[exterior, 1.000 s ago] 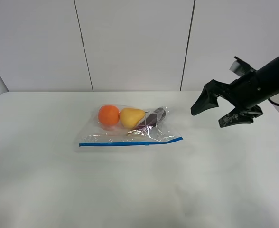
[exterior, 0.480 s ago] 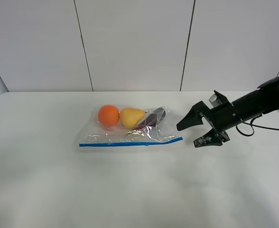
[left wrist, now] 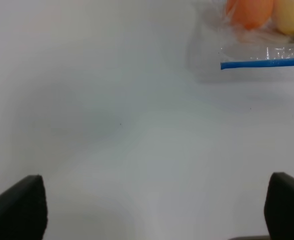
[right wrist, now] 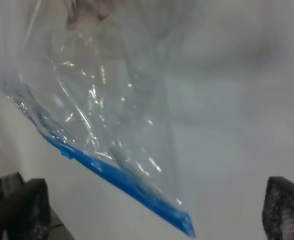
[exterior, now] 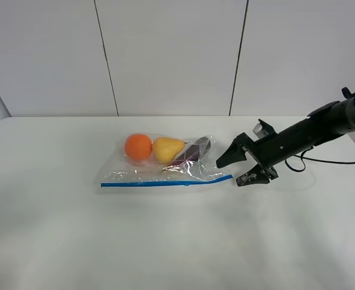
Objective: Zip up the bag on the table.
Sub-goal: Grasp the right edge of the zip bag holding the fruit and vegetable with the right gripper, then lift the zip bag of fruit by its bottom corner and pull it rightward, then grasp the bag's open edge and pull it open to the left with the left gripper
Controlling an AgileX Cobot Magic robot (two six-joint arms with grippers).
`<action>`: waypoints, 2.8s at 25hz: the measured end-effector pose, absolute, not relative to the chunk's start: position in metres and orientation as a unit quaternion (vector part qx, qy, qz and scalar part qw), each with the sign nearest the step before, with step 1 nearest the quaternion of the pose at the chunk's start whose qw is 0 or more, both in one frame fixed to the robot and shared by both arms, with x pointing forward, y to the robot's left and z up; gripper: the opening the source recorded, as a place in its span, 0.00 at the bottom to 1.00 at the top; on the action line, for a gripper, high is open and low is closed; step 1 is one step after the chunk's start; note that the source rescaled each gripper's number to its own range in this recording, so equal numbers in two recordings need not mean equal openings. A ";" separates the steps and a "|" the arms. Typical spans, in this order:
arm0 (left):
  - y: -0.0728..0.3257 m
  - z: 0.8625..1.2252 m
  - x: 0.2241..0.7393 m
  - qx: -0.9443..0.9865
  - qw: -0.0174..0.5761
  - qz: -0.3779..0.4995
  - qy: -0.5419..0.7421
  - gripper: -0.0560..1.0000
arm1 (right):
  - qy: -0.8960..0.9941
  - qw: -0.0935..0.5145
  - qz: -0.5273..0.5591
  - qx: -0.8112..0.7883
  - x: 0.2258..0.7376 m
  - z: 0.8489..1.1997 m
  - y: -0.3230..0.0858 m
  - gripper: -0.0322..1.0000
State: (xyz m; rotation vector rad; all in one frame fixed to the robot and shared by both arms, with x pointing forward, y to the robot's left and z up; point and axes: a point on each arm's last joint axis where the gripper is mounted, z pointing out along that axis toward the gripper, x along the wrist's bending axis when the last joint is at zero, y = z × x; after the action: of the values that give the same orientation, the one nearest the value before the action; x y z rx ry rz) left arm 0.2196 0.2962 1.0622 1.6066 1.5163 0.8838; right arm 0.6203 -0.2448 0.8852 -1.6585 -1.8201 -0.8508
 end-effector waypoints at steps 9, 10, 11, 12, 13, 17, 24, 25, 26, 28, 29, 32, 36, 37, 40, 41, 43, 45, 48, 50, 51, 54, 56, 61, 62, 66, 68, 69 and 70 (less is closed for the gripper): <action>0.296 1.062 0.220 0.627 0.372 0.345 0.592 1.00 | -0.702 0.262 -0.311 -0.585 0.629 0.882 -0.220 0.80; 0.296 1.062 0.220 0.627 0.372 0.345 0.592 1.00 | -0.703 0.261 -0.309 -0.584 0.629 0.882 -0.220 0.78; 0.296 1.062 0.220 0.627 0.372 0.345 0.592 1.00 | -0.706 0.261 -0.305 -0.583 0.628 0.881 -0.220 0.75; 0.296 1.062 0.220 0.627 0.372 0.345 0.592 1.00 | -0.709 0.261 -0.301 -0.581 0.627 0.881 -0.219 0.72; 0.296 1.062 0.220 0.627 0.372 0.345 0.592 1.00 | -0.712 0.261 -0.296 -0.581 0.627 0.880 -0.220 0.68; 0.296 1.062 0.220 0.627 0.372 0.345 0.592 1.00 | -0.718 0.261 -0.282 -0.580 0.625 0.879 -0.220 0.50; 0.296 1.062 0.220 0.627 0.372 0.345 0.592 1.00 | -0.717 0.260 -0.280 -0.582 0.625 0.878 -0.220 0.33; 0.296 1.062 0.220 0.627 0.372 0.345 0.592 1.00 | -0.718 0.260 -0.280 -0.582 0.625 0.878 -0.221 0.30; 0.296 1.062 0.220 0.627 0.372 0.345 0.592 1.00 | -0.718 0.260 -0.279 -0.582 0.625 0.878 -0.221 0.25; 0.296 1.062 0.220 0.627 0.372 0.345 0.592 1.00 | -0.718 0.260 -0.279 -0.582 0.625 0.878 -0.221 0.17; 0.296 1.062 0.220 0.627 0.372 0.345 0.592 1.00 | -0.718 0.260 -0.279 -0.582 0.625 0.878 -0.221 0.12; 0.296 1.062 0.220 0.627 0.372 0.345 0.592 1.00 | -0.718 0.262 -0.279 -0.581 0.624 0.878 -0.220 0.03; 0.296 1.062 0.220 0.627 0.372 0.345 0.592 1.00 | -0.714 0.273 -0.290 -0.576 0.627 0.884 -0.218 0.03; 0.296 1.062 0.220 0.627 0.372 0.345 0.592 1.00 | -0.713 0.276 -0.297 -0.572 0.629 0.888 -0.217 0.03; 0.296 1.062 0.220 0.627 0.372 0.345 0.592 1.00 | -0.704 0.290 -0.327 -0.560 0.640 0.906 -0.213 0.03; 0.296 1.062 0.220 0.627 0.372 0.345 0.592 1.00 | -0.703 0.290 -0.335 -0.556 0.644 0.913 -0.212 0.03; 0.296 1.062 0.220 0.627 0.372 0.345 0.592 1.00 | -0.700 0.284 -0.351 -0.553 0.653 0.925 -0.210 0.03; 0.296 1.062 0.220 0.627 0.372 0.345 0.592 1.00 | -0.697 0.278 -0.362 -0.554 0.659 0.933 -0.210 0.03; 0.296 1.062 0.220 0.627 0.372 0.345 0.592 1.00 | -0.692 0.276 -0.366 -0.557 0.663 0.937 -0.209 0.03; 0.296 1.062 0.220 0.627 0.372 0.345 0.592 1.00 | -0.692 0.276 -0.366 -0.557 0.663 0.937 -0.209 0.03; 0.296 1.062 0.220 0.627 0.372 0.344 0.592 1.00 | -0.692 0.276 -0.366 -0.557 0.663 0.937 -0.209 0.03; 0.296 1.062 0.220 0.627 0.372 0.344 0.592 1.00 | -0.692 0.276 -0.365 -0.558 0.663 0.937 -0.210 0.03; 0.296 1.062 0.220 0.627 0.372 0.344 0.592 1.00 | -0.691 0.276 -0.365 -0.559 0.663 0.937 -0.210 0.03; 0.296 1.062 0.220 0.627 0.372 0.344 0.592 1.00 | -0.689 0.278 -0.363 -0.562 0.663 0.937 -0.210 0.03; 0.296 1.062 0.220 0.627 0.372 0.344 0.592 1.00 | -0.689 0.278 -0.363 -0.562 0.663 0.937 -0.210 0.03; 0.296 1.062 0.220 0.627 0.372 0.345 0.592 1.00 | -0.689 0.278 -0.363 -0.562 0.663 0.937 -0.210 0.03; 0.297 1.065 0.219 0.624 0.375 0.351 0.589 1.00 | -0.689 0.278 -0.363 -0.562 0.663 0.937 -0.210 0.03; 0.297 1.068 0.218 0.620 0.381 0.358 0.585 1.00 | -0.689 0.278 -0.363 -0.562 0.663 0.937 -0.210 0.03; 0.297 1.073 0.217 0.616 0.387 0.363 0.582 1.00 | -0.689 0.278 -0.363 -0.562 0.662 0.937 -0.210 0.03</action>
State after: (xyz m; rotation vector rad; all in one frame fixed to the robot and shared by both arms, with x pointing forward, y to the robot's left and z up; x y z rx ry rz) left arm 0.2169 0.2965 1.0733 1.5682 1.4804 0.9243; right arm 0.6625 -0.2097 0.9372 -1.5090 -1.8503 -0.9734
